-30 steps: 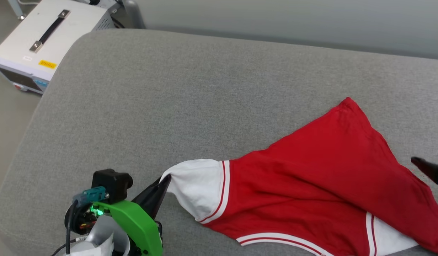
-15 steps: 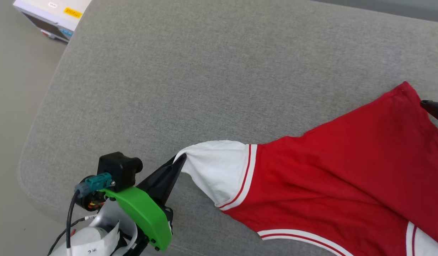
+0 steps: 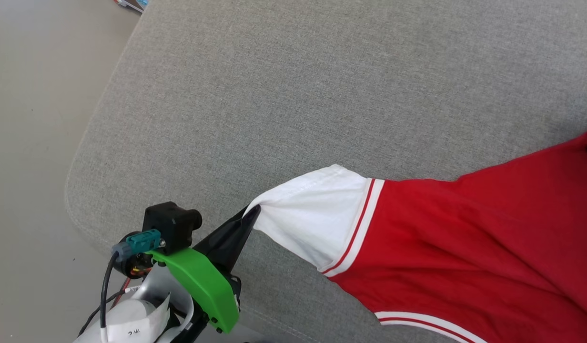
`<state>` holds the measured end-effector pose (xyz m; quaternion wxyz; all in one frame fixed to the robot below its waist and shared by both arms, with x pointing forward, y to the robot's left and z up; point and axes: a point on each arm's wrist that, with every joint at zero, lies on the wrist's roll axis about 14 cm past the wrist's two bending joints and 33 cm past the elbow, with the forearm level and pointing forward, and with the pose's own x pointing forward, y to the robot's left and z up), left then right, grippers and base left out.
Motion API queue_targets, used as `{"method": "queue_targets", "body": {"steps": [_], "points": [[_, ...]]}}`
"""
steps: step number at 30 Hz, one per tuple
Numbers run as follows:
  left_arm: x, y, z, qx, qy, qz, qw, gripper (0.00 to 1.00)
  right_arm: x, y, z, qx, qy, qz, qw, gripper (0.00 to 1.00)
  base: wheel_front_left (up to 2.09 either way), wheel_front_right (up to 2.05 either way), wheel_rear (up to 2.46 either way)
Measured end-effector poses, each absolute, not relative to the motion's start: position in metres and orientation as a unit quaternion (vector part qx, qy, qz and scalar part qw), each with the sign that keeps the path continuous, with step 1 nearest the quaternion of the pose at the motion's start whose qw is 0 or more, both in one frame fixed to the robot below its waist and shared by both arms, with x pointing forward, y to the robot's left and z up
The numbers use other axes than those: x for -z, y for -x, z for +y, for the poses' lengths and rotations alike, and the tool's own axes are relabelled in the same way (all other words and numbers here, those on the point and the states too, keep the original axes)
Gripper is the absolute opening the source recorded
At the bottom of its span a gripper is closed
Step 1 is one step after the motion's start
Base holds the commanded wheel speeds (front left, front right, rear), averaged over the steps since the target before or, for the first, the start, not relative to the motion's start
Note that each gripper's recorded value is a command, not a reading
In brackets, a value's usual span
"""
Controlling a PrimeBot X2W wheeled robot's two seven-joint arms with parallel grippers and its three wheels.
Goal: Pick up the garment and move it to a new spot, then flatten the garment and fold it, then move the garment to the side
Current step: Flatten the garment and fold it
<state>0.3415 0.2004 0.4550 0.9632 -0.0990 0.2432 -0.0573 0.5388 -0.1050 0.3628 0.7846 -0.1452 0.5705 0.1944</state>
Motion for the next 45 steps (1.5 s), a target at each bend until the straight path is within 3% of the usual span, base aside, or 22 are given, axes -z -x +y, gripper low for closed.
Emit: {"method": "queue_targets", "body": {"steps": [5,13,27,37,45], "points": [[-0.455,-0.342,0.201,0.057,0.098,0.242,0.964,0.00,-0.364,-0.537,-0.100,-0.201,0.128,0.560,0.793,0.00,0.00,0.00,0.00],[-0.468,-0.344,0.202,0.057,0.095,0.218,0.970,0.00,-0.391,-0.547,-0.097,-0.200,0.079,0.498,0.840,0.00,0.00,0.00,0.00],[-0.527,-0.350,0.208,0.062,0.064,0.132,0.987,0.00,-0.507,-0.551,-0.119,-0.193,0.043,0.319,0.927,0.00,0.00,0.00,0.00],[-0.619,-0.380,0.213,0.063,0.035,-0.009,0.997,0.00,-0.609,-0.522,-0.141,-0.192,0.044,0.165,0.966,0.00,0.00,0.00,0.00],[-0.714,-0.396,0.206,0.066,0.020,-0.155,0.986,0.00,-0.676,-0.486,-0.161,-0.178,0.061,0.060,0.980,0.00,0.00,0.00,0.00]]}}
